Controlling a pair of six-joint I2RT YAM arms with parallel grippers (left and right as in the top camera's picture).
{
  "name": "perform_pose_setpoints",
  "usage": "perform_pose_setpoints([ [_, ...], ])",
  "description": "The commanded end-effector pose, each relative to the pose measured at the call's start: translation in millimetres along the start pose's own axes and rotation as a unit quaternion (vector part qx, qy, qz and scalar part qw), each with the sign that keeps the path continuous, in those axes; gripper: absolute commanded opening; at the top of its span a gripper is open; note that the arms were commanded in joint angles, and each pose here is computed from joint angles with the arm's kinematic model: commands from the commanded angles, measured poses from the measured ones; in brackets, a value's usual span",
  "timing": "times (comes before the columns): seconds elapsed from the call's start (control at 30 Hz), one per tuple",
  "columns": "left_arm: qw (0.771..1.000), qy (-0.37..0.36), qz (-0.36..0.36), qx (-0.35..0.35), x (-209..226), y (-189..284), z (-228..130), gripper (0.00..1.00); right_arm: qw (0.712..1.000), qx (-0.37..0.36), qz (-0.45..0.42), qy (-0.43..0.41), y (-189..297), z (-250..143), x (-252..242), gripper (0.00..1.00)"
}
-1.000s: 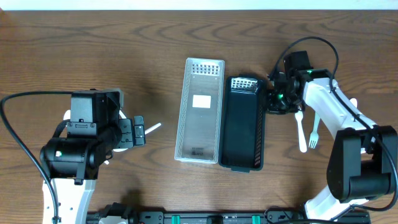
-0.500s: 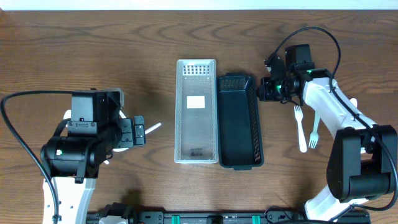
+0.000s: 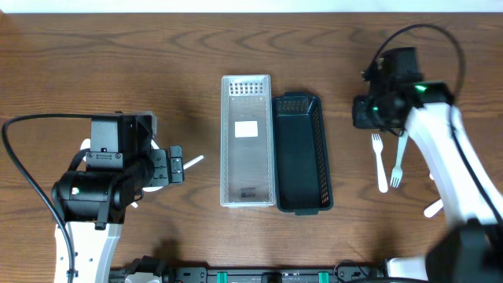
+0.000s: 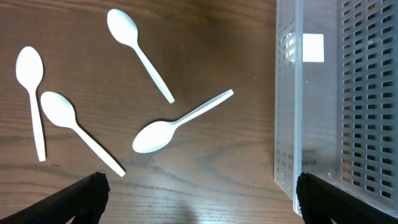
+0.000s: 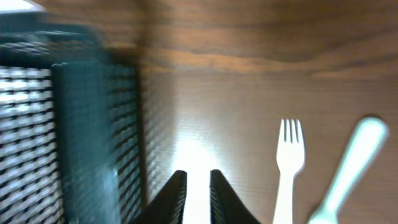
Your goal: Pack container
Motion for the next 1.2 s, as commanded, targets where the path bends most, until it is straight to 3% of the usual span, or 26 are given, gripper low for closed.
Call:
perform_pose_setpoints([
  [0.0,1.0,0.005,0.0,-0.004,1,2,3,0.98,0.993,0.006,0.091,0.078,48,-28,31,0.04],
  [0.1,1.0,0.005,0.0,-0.004,1,2,3,0.98,0.988,0.048,0.112,0.092,71,-63,40,0.01],
  [0.37,1.0,0.005,-0.001,-0.005,1,2,3,0.98,0.976,0.139,0.117,0.121,95,-126,47,0.06],
  [0.6,1.0,0.005,-0.001,-0.006,1,2,3,0.98,0.952,0.216,0.138,0.167,53,-168,67,0.04],
  [0.93,1.0,0.005,-0.001,-0.006,1,2,3,0.98,0.946,0.243,0.132,0.169,-3,-206,74,0.06],
  [1.17,1.0,0.005,-0.001,-0.006,1,2,3,0.98,0.947,0.241,0.128,0.171,-21,-210,72,0.08],
])
Point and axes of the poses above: each gripper's point midway between its finger pads, its own y axis back along the fingers, its own x axis along the line the jaws close on, z = x × y, the point moved 7 cm from there along y, back along the fingers, and after that the axes turned 4 degrees about -y, right-handed, at the moved point
